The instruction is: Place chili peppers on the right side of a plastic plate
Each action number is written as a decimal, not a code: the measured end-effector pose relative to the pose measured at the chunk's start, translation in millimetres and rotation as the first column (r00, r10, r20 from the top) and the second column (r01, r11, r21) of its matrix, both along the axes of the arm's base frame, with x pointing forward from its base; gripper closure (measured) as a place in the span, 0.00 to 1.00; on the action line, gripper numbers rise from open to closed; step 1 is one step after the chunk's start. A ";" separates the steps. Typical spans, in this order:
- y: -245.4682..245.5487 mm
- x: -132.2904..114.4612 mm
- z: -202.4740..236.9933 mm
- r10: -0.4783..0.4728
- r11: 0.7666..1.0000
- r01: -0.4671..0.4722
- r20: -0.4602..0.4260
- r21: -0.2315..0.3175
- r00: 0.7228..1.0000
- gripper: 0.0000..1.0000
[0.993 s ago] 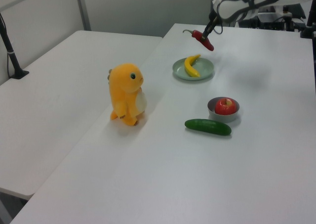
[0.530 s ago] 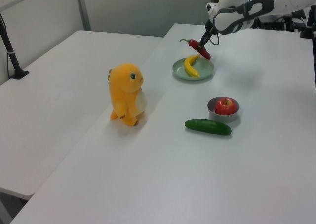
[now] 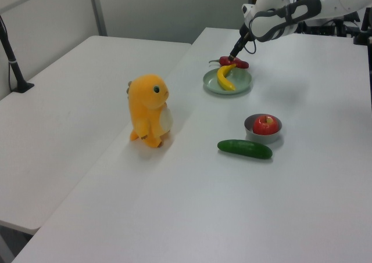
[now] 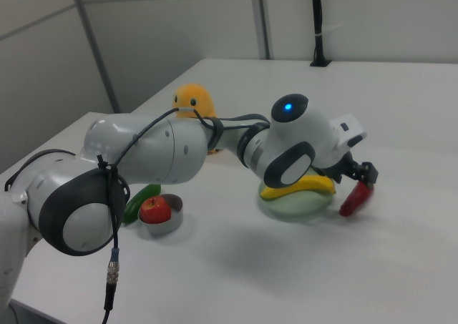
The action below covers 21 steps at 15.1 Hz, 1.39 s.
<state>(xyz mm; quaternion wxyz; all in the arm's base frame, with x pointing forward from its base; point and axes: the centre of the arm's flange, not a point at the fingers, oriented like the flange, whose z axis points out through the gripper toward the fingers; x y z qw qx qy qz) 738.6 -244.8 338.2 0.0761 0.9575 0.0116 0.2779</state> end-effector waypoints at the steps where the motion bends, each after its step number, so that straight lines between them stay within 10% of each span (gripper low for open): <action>1: 1.8 1.5 5.4 0.003 1.000 -0.003 0.009 -0.002 1.000 0.15; 6: 13.3 -9.8 86.6 0.015 1.000 -0.015 0.056 0.006 0.998 0.00; 14: 45.6 -104.5 253.1 0.116 0.978 -0.077 -0.200 0.195 0.973 0.00; 21: 135.5 -189.9 338.4 0.026 0.933 0.123 -0.406 0.337 0.914 0.00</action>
